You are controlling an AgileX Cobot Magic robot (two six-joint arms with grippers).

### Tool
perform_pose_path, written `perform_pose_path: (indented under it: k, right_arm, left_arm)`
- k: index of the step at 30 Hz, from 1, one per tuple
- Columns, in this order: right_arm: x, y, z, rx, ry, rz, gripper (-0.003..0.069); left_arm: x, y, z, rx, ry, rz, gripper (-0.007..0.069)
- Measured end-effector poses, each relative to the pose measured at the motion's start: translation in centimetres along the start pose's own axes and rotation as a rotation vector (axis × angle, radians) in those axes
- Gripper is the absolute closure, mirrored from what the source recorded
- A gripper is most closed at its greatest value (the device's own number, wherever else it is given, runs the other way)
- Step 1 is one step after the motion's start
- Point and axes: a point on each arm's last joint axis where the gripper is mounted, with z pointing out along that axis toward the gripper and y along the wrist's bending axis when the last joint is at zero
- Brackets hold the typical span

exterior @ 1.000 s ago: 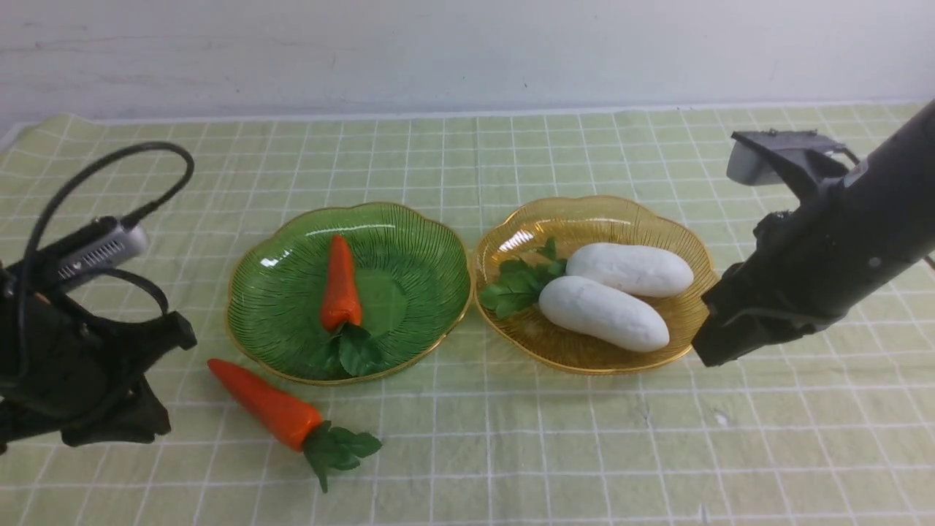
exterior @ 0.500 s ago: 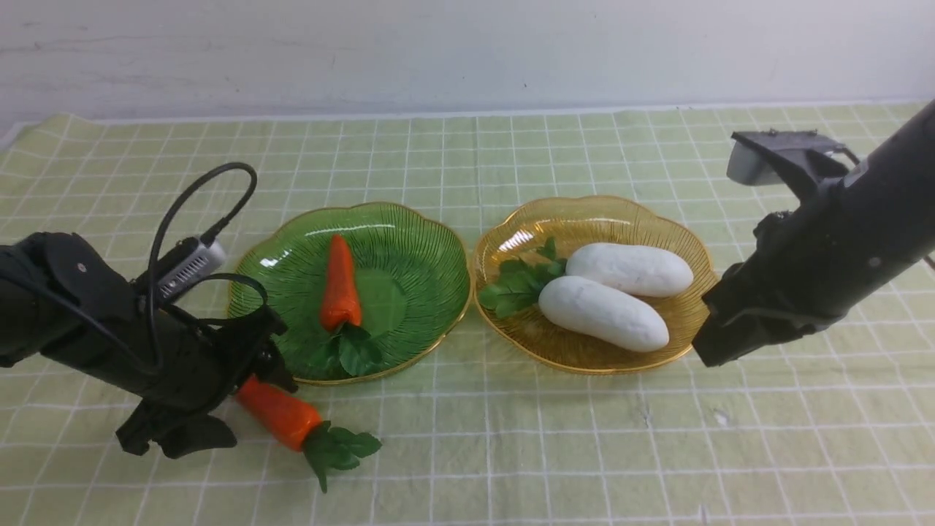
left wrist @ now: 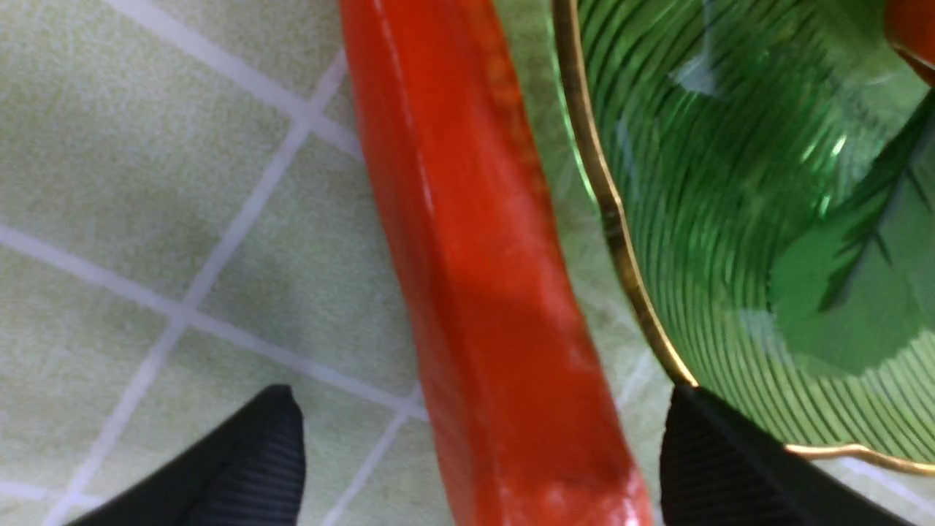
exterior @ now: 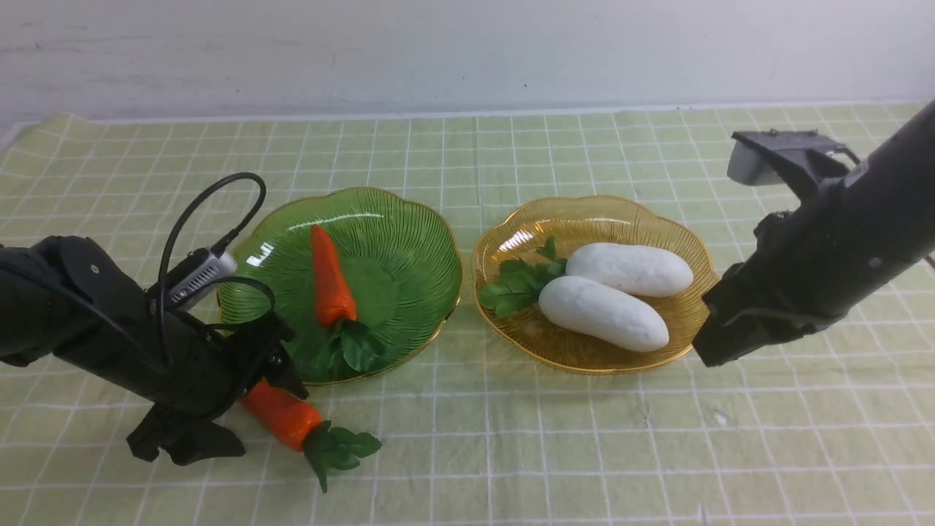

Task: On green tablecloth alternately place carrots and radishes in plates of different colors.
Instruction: 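Pick up the carrot and put it on the nearest plate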

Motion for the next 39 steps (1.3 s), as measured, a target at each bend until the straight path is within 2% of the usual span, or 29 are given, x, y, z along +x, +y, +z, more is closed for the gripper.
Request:
perform_pose_path:
  k: [9,15,31,35,38,39]
  right_arm:
    - [0.0,0.0,0.0,0.002,0.001,-0.001,0.0594]
    - [0.0,0.0,0.0,0.002,0.001,-0.001,0.0594]
    - [0.0,0.0,0.0,0.002,0.001,0.0,0.0594]
    - [0.0,0.0,0.0,0.002,0.001,0.0,0.0594]
    - [0.0,0.0,0.0,0.002,0.001,0.0,0.0594]
    - [0.0,0.0,0.0,0.002,0.001,0.0,0.0594]
  left_arm:
    - [0.1,-1.3,-2.8,0.035,-0.021,0.064,0.0041]
    - [1.7,-1.4,-1.3,-0.042,0.088,0.138,0.0041]
    - [0.9,-1.3,0.9,-0.049,0.055,0.11,0.0046]
    - [0.9,-1.1,1.4,-0.062,0.069,0.104,0.0092]
    - [0.9,-0.9,2.0,-0.078,0.087,0.104,0.0155]
    - [0.9,-0.8,2.0,-0.088,0.094,0.11,0.0199]
